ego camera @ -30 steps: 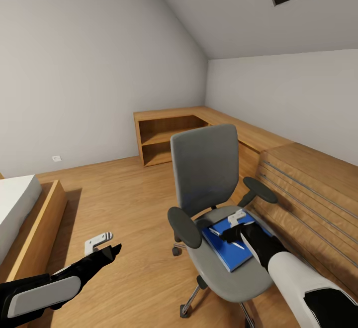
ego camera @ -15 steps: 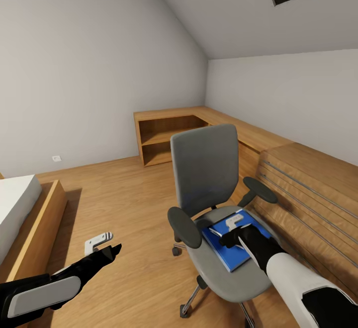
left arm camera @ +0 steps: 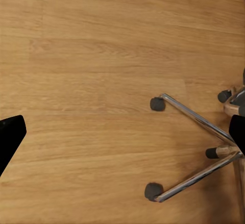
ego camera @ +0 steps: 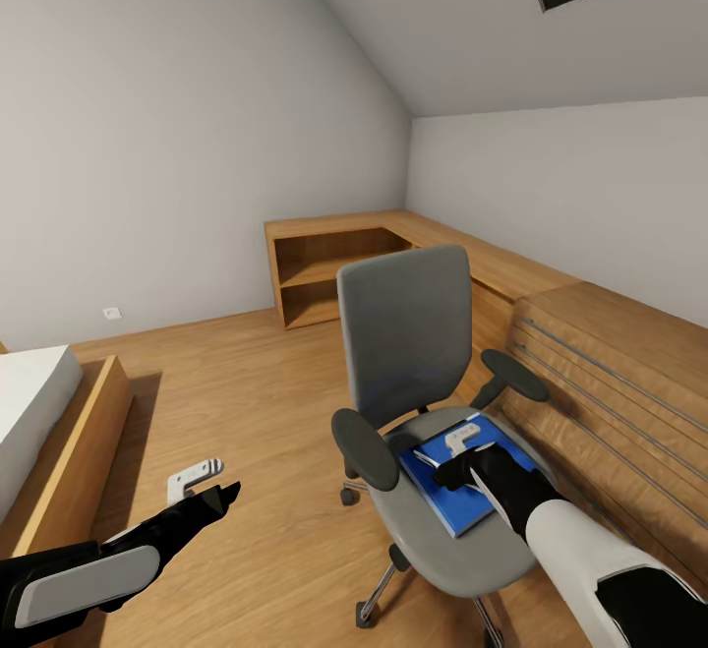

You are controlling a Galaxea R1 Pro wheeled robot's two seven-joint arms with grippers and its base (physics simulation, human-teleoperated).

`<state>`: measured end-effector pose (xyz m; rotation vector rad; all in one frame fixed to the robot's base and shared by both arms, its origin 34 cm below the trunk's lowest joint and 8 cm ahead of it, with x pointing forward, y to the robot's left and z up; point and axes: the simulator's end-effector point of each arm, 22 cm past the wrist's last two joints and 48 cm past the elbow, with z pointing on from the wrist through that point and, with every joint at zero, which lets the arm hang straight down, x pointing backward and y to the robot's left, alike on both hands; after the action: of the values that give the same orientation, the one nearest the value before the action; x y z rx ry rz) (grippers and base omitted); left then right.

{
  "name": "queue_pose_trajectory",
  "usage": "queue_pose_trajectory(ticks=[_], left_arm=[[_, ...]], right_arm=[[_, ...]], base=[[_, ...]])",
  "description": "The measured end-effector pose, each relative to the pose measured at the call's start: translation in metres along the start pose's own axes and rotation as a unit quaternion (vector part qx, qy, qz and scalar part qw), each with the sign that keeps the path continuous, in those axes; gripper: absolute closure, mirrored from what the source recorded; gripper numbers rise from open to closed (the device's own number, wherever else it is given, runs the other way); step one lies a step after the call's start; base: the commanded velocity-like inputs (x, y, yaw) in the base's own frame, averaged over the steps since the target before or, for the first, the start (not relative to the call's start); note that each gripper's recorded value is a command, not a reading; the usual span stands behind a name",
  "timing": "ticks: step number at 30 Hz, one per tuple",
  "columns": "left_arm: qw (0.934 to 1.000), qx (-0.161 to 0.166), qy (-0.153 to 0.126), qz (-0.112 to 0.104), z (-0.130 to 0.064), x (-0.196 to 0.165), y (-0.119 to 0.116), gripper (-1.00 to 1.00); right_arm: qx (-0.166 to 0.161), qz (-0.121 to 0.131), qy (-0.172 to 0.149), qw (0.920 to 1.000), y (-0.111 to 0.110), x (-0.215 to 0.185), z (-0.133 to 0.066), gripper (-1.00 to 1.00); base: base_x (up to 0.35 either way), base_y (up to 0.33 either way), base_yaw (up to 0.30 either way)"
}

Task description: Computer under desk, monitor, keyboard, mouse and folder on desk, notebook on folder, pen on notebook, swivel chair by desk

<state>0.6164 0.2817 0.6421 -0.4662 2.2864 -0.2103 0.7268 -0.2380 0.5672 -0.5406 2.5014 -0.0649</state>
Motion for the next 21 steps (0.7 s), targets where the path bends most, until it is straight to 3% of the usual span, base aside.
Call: queue_pose_trajectory(ticks=[21], left_arm=[[1.0000,0.000,0.000,0.000,0.008,0.011,0.004,-1.00]], right_arm=[[0.002,0.000,-0.010,1.0000,0.002,0.000,0.008,-1.00]], base=[[0.000,0.000,0.000]])
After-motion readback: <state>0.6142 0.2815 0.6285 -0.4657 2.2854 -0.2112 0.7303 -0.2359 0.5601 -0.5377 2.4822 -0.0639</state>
